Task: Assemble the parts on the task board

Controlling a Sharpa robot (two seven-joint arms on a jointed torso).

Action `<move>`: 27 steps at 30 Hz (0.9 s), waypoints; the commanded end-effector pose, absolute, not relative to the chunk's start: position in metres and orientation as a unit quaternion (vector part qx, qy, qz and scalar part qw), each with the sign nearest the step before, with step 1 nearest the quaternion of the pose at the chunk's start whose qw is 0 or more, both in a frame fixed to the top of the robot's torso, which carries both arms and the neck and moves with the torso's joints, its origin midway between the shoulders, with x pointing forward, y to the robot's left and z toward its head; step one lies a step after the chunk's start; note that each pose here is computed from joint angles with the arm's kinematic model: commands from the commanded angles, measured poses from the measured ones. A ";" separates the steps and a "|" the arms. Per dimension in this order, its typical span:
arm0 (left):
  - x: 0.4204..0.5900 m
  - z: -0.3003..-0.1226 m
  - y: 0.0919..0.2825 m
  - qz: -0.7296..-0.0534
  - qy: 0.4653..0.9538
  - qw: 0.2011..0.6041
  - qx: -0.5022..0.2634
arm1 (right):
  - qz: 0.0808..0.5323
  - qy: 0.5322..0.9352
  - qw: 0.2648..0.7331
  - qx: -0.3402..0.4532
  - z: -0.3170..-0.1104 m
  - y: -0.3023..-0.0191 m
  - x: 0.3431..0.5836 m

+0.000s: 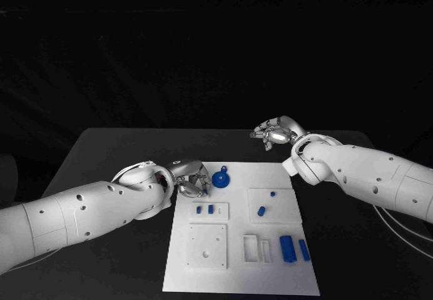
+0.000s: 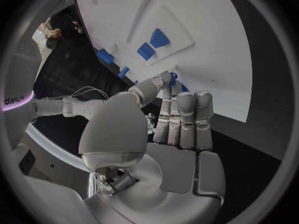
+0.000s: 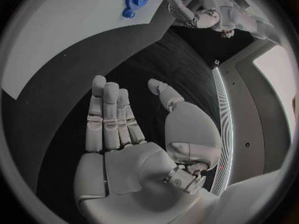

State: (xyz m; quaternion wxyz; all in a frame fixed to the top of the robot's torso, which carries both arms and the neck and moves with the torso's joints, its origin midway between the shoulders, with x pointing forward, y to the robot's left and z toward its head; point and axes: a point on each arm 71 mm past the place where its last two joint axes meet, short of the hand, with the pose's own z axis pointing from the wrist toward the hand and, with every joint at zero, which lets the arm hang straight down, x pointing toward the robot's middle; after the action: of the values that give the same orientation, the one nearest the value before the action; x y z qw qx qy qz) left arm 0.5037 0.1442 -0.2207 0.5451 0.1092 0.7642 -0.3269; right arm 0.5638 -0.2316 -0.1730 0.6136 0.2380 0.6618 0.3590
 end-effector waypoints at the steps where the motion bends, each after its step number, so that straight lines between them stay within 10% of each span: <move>1: 0.502 -0.223 0.141 -0.333 0.768 0.536 0.113 | 0.364 0.662 0.612 0.233 -0.173 -0.230 0.564; 27: 0.500 -0.229 0.136 -0.330 0.777 0.524 0.116 | 0.364 0.663 0.611 0.233 -0.173 -0.230 0.563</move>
State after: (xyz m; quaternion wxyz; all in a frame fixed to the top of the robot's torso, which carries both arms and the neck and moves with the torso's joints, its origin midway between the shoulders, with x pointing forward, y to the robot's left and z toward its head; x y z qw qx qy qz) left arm 0.5018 0.1386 -0.2262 0.5358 0.1127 0.7693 -0.3292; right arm 0.5637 -0.2311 -0.1730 0.6133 0.2377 0.6619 0.3595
